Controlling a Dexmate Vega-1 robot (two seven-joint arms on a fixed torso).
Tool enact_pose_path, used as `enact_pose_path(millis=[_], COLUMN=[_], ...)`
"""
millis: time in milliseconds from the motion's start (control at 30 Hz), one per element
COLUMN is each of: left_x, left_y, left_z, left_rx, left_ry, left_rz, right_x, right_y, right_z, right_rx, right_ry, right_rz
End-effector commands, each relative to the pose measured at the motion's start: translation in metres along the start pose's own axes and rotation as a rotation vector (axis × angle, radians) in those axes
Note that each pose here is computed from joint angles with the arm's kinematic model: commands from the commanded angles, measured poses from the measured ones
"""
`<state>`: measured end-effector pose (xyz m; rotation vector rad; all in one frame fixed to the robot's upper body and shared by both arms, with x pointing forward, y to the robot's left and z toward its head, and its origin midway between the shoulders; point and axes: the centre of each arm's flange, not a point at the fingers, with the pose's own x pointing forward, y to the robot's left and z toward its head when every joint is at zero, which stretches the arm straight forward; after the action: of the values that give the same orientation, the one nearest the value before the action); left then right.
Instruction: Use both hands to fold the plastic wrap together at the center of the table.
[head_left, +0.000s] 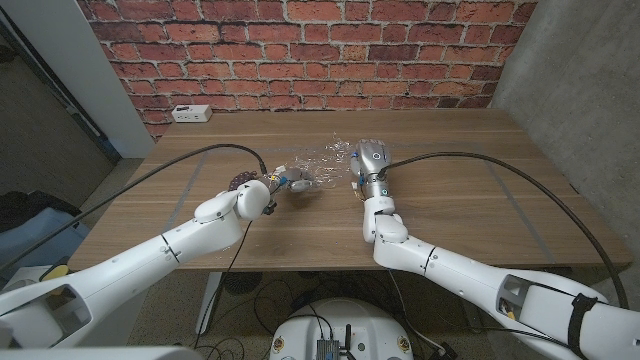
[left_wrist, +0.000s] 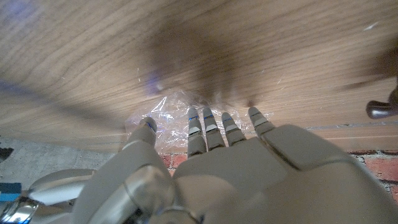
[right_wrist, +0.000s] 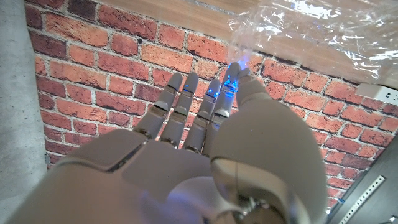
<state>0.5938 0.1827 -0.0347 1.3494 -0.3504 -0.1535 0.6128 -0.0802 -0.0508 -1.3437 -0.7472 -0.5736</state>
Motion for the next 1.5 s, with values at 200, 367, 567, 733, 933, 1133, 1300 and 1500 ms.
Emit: enact_pose_path(millis=[200, 367, 567, 733, 933, 1133, 1300, 1500], left_x=[0.004, 0.003, 0.003, 0.003, 0.003, 0.004, 0.004, 0.005], left_y=[0.001, 0.0, -0.001, -0.001, -0.001, -0.002, -0.002, -0.002], left_z=[-0.003, -0.005, -0.008, -0.009, -0.011, -0.012, -0.013, -0.014], left_rx=[-0.01, -0.016, -0.02, -0.023, -0.028, -0.033, -0.038, -0.04], left_ry=[-0.006, -0.002, 0.002, 0.004, 0.006, 0.007, 0.009, 0.006], left_rz=[0.0, 0.0, 0.002, 0.006, 0.006, 0.004, 0.002, 0.001], right_x=[0.002, 0.004, 0.006, 0.008, 0.008, 0.008, 0.006, 0.001], right_y=[0.004, 0.007, 0.007, 0.003, -0.002, -0.003, -0.004, -0.005], right_z=[0.02, 0.026, 0.036, 0.045, 0.054, 0.061, 0.064, 0.067], right_rx=[-0.042, -0.072, -0.113, -0.131, -0.128, -0.118, -0.102, -0.091], right_ry=[-0.141, -0.178, -0.24, -0.284, -0.328, -0.371, -0.399, -0.448], right_rz=[-0.044, -0.052, -0.07, -0.097, -0.127, -0.143, -0.151, -0.161])
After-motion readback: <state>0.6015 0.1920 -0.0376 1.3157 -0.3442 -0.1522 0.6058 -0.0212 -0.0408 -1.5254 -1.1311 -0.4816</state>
